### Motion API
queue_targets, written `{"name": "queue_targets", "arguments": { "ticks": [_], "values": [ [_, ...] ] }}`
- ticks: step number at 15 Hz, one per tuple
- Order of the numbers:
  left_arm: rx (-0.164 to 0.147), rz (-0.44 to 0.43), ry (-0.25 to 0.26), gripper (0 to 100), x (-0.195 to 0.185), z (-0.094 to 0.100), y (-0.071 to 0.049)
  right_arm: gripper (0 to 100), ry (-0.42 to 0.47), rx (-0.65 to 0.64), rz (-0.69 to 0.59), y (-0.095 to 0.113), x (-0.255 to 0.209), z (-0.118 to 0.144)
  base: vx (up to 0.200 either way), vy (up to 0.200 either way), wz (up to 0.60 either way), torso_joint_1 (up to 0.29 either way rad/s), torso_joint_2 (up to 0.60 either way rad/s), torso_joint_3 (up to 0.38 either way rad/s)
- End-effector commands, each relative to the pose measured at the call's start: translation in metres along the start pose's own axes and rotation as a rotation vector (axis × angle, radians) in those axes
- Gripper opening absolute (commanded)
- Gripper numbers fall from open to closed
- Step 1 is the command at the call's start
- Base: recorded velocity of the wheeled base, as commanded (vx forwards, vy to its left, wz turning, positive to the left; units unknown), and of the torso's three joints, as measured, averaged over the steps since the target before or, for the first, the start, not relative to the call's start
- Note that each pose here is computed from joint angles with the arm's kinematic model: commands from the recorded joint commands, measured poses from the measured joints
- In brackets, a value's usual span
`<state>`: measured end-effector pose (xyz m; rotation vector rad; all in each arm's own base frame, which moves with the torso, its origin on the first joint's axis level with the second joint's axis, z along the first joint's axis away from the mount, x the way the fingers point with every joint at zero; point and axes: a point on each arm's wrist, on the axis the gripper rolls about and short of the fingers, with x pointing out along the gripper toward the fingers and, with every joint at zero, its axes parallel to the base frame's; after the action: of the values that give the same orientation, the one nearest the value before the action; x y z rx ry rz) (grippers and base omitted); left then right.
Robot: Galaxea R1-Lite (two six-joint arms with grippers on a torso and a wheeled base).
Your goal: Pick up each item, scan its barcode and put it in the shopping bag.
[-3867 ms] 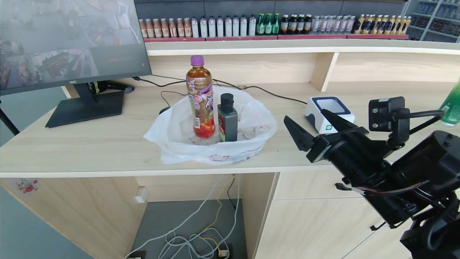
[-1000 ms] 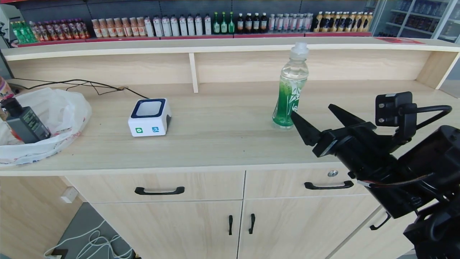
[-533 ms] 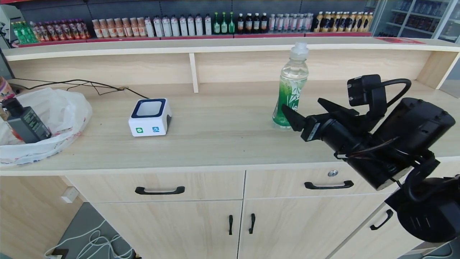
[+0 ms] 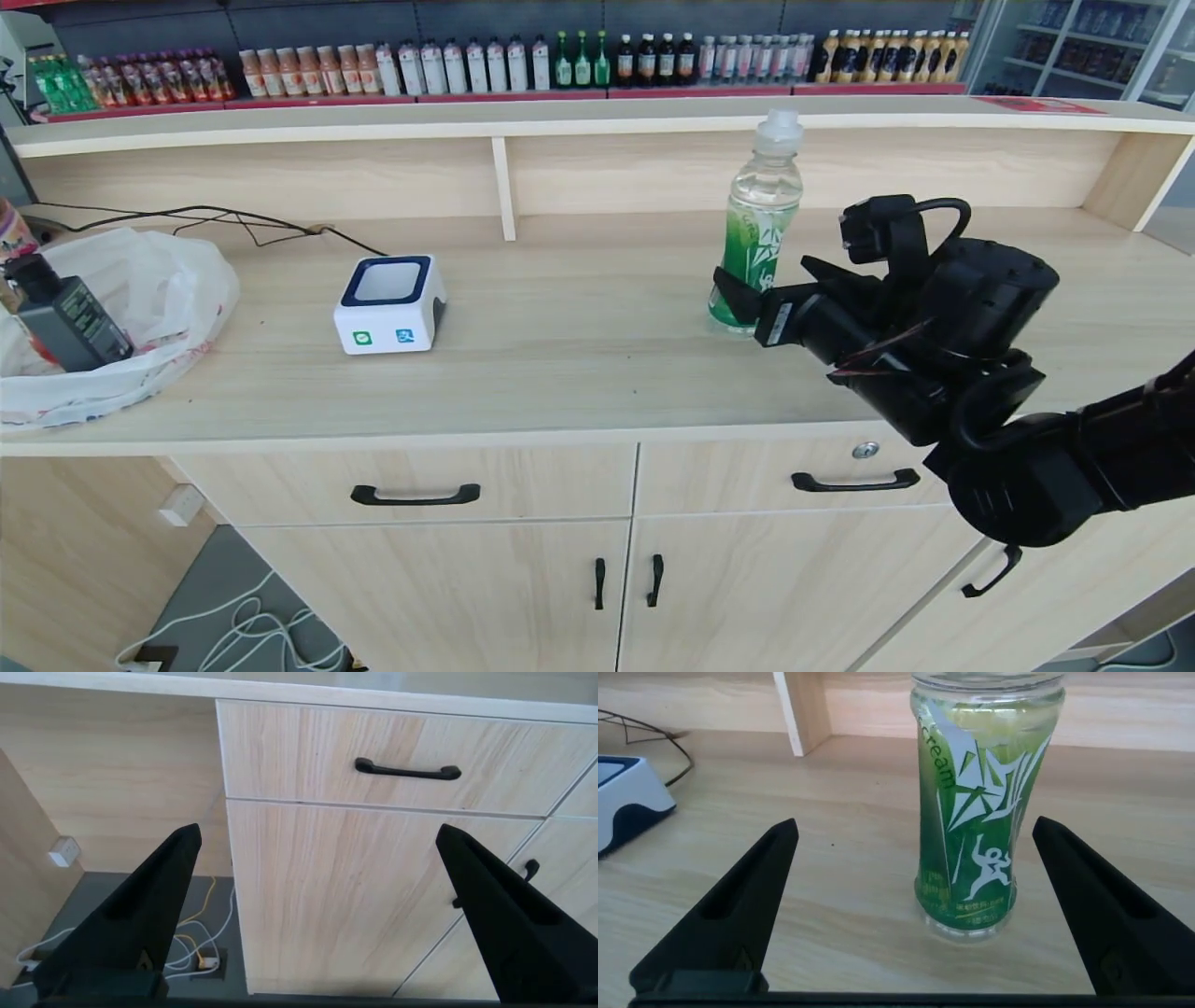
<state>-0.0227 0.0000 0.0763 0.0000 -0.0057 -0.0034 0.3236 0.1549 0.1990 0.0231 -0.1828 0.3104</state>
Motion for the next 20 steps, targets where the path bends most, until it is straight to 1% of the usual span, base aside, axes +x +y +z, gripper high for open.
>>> {"name": "queue_targets", "arguments": {
  "ticks": [1,4,6,8,14,20],
  "values": [
    [0.000,0.000,0.000,100,0.000,0.000,0.000,100,-0.002,-0.002,-0.012,-0.003,0.012,0.000,0.000,0.000,0.00,0.000,0.00,0.000],
    [0.003,0.000,0.000,100,0.000,0.000,0.000,100,0.000,-0.003,-0.021,-0.005,0.024,0.001,0.000,0.000,0.00,0.000,0.00,0.000],
    [0.002,0.000,0.000,100,0.000,0.000,0.000,100,0.014,-0.006,-0.014,-0.010,0.030,0.003,0.000,0.000,0.00,0.000,0.00,0.000],
    [0.002,0.000,0.000,100,0.000,0.000,0.000,100,0.004,-0.007,-0.020,-0.013,0.038,0.004,0.000,0.000,0.00,0.000,0.00,0.000],
    [0.002,0.000,0.000,100,0.000,0.000,0.000,100,0.015,-0.002,0.005,-0.017,0.046,-0.006,0.000,0.000,0.00,0.000,0.00,0.000],
    [0.005,0.000,-0.003,100,0.000,0.000,0.000,100,-0.023,0.000,-0.002,-0.018,0.065,-0.004,0.000,0.000,0.00,0.000,0.00,0.000]
  ]
}}
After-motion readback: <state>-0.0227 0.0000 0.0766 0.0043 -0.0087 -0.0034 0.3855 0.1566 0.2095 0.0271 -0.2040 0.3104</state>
